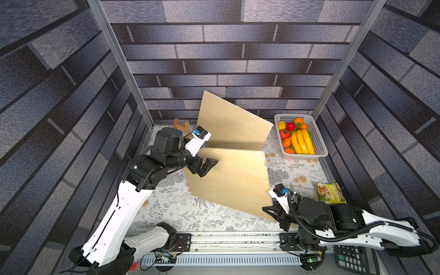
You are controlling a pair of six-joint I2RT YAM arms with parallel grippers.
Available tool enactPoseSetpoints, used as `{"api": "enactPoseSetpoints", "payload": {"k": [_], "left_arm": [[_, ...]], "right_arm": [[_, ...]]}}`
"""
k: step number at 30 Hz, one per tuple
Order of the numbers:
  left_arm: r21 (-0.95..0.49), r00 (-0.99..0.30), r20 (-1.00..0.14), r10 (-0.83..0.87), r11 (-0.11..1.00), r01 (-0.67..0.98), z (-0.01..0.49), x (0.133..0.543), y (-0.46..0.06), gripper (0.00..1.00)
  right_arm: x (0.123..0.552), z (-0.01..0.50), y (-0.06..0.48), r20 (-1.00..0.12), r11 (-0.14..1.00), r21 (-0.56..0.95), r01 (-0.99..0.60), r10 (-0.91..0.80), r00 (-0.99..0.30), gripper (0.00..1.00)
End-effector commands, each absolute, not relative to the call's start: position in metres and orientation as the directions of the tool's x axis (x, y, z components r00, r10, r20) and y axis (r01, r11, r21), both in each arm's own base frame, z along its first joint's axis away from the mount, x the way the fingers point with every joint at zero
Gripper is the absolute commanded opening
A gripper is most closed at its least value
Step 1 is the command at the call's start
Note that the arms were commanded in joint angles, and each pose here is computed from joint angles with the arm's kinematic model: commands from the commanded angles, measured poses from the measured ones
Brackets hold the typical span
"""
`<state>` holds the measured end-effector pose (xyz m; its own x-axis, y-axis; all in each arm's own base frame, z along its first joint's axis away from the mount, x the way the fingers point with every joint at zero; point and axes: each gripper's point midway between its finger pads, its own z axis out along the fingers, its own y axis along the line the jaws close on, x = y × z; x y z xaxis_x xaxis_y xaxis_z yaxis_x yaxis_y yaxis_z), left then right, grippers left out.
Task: Assemble the easel
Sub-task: Pick up the drawing board from the center of the board.
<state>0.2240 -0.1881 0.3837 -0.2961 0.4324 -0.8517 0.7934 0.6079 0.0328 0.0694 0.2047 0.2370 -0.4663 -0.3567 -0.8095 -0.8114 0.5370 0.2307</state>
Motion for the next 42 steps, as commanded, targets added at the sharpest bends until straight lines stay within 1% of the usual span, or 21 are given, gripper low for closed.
{"api": "enactPoseSetpoints", "payload": {"k": [1,3,5,8,11,15,17,20,22,23,24,26,27,28,29,30,32,33,34,39,42], "left_arm": [[0.218,-0.143,-0.810,0.569,0.518,0.827,0.399,0.215,-0.179,1.00],[0.270,-0.106,-0.792,0.601,0.501,0.822,0.406,0.220,-0.182,1.00],[0.279,-0.088,-0.789,0.608,0.482,0.831,0.412,0.223,-0.186,1.00],[0.265,-0.105,-0.744,0.660,0.436,0.860,0.400,0.227,-0.191,1.00],[0.221,-0.126,-0.667,0.734,0.357,0.907,0.379,0.225,-0.196,1.00],[0.132,-0.130,-0.559,0.819,0.243,0.961,0.361,0.210,-0.199,0.92],[0.103,-0.127,-0.511,0.850,0.207,0.973,0.354,0.202,-0.198,0.88],[0.065,-0.130,-0.489,0.862,0.185,0.980,0.346,0.195,-0.200,0.84],[0.045,-0.130,-0.468,0.874,0.171,0.984,0.343,0.189,-0.201,0.75],[0.030,-0.129,-0.457,0.880,0.160,0.987,0.341,0.185,-0.202,0.67],[0.015,-0.131,-0.446,0.885,0.153,0.988,0.340,0.181,-0.202,0.58],[-0.001,-0.129,-0.419,0.899,0.142,0.990,0.339,0.174,-0.200,0.37],[-0.005,-0.124,-0.411,0.903,0.134,0.991,0.339,0.171,-0.199,0.29],[-0.017,-0.124,-0.409,0.904,0.128,0.992,0.338,0.168,-0.200,0.18],[-0.029,-0.128,-0.408,0.904,0.127,0.991,0.337,0.166,-0.200,0.05],[-0.038,-0.132,-0.408,0.903,0.127,0.991,0.337,0.164,-0.201,0.00],[-0.064,-0.135,-0.406,0.904,0.119,0.991,0.335,0.160,-0.204,0.00],[-0.075,-0.135,-0.401,0.906,0.114,0.991,0.333,0.158,-0.205,0.00],[-0.089,-0.135,-0.403,0.905,0.108,0.990,0.333,0.155,-0.207,0.00],[-0.141,-0.167,-0.406,0.898,0.119,0.983,0.331,0.147,-0.211,0.00],[-0.140,-0.173,-0.390,0.905,0.128,0.982,0.329,0.144,-0.210,0.00]], "right_arm": [[0.069,0.207,0.190,-0.750,0.536,0.105,-0.838,-0.510,-0.420,0.00],[0.067,0.206,0.193,-0.745,0.526,0.105,-0.844,-0.520,-0.417,0.00],[0.067,0.208,0.195,-0.747,0.518,0.100,-0.850,-0.525,-0.408,0.00],[0.068,0.213,0.198,-0.756,0.504,0.079,-0.860,-0.532,-0.381,0.00],[0.069,0.218,0.199,-0.763,0.496,0.061,-0.866,-0.536,-0.361,0.00],[0.068,0.218,0.200,-0.770,0.484,0.061,-0.873,-0.534,-0.350,0.00],[0.068,0.218,0.201,-0.774,0.481,0.065,-0.874,-0.529,-0.349,0.00],[0.068,0.217,0.204,-0.778,0.475,0.057,-0.878,-0.530,-0.338,0.00],[0.069,0.214,0.207,-0.776,0.473,0.053,-0.879,-0.535,-0.335,0.00],[0.069,0.212,0.209,-0.773,0.472,0.053,-0.880,-0.538,-0.335,0.00],[0.068,0.209,0.210,-0.769,0.469,0.054,-0.881,-0.543,-0.336,0.00],[0.067,0.203,0.212,-0.761,0.467,0.057,-0.883,-0.552,-0.341,0.00],[0.067,0.202,0.213,-0.759,0.466,0.057,-0.883,-0.555,-0.341,0.00],[0.066,0.201,0.214,-0.760,0.464,0.058,-0.884,-0.554,-0.341,0.00],[0.067,0.203,0.215,-0.766,0.463,0.058,-0.885,-0.548,-0.337,0.04],[0.067,0.204,0.216,-0.772,0.459,0.056,-0.887,-0.543,-0.330,0.11],[0.068,0.209,0.221,-0.789,0.446,0.048,-0.894,-0.532,-0.308,0.34],[0.068,0.212,0.223,-0.796,0.438,0.038,-0.898,-0.530,-0.292,0.47],[0.068,0.214,0.226,-0.802,0.427,0.028,-0.904,-0.530,-0.276,0.55],[0.070,0.229,0.238,-0.818,0.379,-0.039,-0.924,-0.543,-0.189,0.61],[0.073,0.251,0.244,-0.849,0.375,-0.058,-0.925,-0.506,-0.152,0.61]]}}
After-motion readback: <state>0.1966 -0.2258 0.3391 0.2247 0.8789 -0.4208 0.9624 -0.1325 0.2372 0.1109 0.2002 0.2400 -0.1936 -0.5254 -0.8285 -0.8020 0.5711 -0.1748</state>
